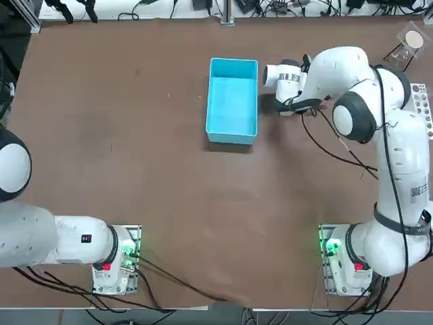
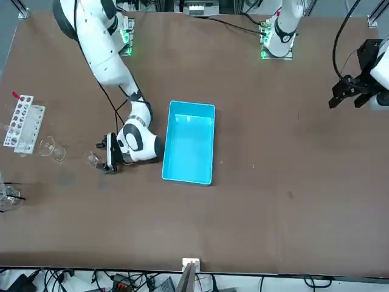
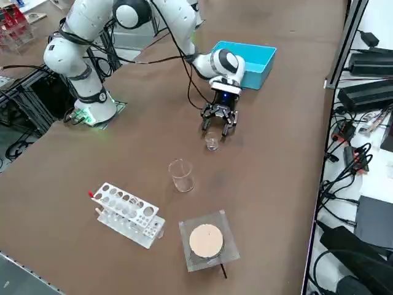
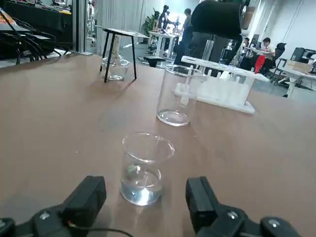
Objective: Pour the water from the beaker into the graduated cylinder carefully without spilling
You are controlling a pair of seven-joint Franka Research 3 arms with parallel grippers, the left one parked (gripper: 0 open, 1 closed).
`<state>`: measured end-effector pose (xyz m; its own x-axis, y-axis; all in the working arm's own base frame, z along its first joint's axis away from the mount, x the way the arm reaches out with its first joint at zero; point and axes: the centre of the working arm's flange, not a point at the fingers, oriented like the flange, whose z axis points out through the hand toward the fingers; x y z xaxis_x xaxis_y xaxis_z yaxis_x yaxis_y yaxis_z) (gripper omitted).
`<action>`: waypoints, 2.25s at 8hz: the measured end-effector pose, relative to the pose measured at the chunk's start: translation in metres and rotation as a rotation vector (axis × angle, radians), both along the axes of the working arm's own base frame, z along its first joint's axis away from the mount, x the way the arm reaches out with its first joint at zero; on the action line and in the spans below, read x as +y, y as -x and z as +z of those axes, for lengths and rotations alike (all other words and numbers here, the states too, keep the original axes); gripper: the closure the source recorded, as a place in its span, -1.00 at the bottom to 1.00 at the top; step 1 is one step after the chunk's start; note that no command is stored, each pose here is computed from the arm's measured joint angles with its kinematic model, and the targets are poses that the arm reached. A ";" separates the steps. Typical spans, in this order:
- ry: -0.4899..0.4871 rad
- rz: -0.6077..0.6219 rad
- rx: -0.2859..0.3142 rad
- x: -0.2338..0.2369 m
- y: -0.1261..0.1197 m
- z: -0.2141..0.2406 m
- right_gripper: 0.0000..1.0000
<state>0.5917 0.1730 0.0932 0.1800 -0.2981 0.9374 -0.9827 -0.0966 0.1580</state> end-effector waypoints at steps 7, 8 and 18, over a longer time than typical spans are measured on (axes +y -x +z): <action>-0.001 -0.043 -0.005 -0.038 -0.011 -0.007 -0.92; -0.002 -0.047 -0.022 -0.037 -0.011 -0.007 -0.66; -0.026 -0.191 -0.204 -0.071 -0.051 0.120 -0.22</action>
